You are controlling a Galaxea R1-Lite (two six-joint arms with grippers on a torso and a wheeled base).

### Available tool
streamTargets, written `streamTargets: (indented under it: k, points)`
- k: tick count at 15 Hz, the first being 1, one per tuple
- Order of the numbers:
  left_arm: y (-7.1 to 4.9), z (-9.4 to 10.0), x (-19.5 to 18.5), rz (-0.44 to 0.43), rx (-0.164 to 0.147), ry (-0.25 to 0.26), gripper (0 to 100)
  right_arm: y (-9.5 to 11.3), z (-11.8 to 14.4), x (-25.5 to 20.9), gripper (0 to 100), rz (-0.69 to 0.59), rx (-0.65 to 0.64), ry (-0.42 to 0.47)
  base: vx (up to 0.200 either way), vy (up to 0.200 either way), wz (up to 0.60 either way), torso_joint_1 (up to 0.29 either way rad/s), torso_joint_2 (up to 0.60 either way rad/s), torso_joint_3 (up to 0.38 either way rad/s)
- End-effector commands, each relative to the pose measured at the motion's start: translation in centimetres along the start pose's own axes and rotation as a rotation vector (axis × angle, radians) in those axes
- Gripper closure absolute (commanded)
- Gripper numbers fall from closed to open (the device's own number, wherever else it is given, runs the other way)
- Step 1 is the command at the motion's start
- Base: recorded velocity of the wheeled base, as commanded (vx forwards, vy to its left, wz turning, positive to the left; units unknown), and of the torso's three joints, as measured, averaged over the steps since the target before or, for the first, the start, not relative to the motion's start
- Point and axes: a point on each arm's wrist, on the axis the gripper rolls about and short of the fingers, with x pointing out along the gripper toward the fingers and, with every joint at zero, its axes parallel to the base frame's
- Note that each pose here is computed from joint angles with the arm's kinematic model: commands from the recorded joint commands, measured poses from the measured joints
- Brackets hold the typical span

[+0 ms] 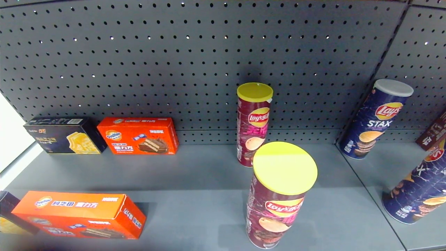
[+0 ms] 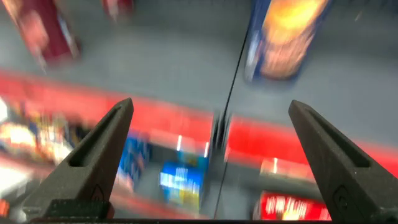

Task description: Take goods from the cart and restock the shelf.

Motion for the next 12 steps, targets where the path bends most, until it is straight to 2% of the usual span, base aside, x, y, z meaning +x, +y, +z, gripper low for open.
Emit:
streamTargets:
  k: [1,6,7,8,9,12]
  points:
    - [0.0,0.0,0.0,0.001,0.000,0.005,0,-0.2,11.4,3.3,0,0.061,0.015,0.004,0.000,0.000,0.00,0.000,0.00,0.000]
    - [0.0,0.0,0.0,0.004,-0.008,0.003,0,0.4,14.4,6.4,0,0.277,-0.055,0.056,0.000,0.000,0.00,0.000,0.00,0.000]
    - [0.0,0.0,0.0,0.004,-0.008,0.003,0,0.7,15.5,7.9,0,0.343,-0.109,0.061,0.000,0.000,0.00,0.000,0.00,0.000]
    - [0.0,0.0,0.0,0.004,-0.008,0.003,0,0.7,15.5,7.9,0,0.343,-0.109,0.061,0.000,0.000,0.00,0.000,0.00,0.000]
    - [0.0,0.0,0.0,-0.001,-0.006,0.003,0,1.0,15.9,9.8,0,0.417,-0.140,0.094,0.000,0.000,0.00,0.000,0.00,0.000]
    - [0.0,0.0,0.0,0.001,-0.006,0.003,0,1.8,15.5,11.7,0,0.514,-0.146,0.140,0.000,0.000,0.00,0.000,0.00,0.000]
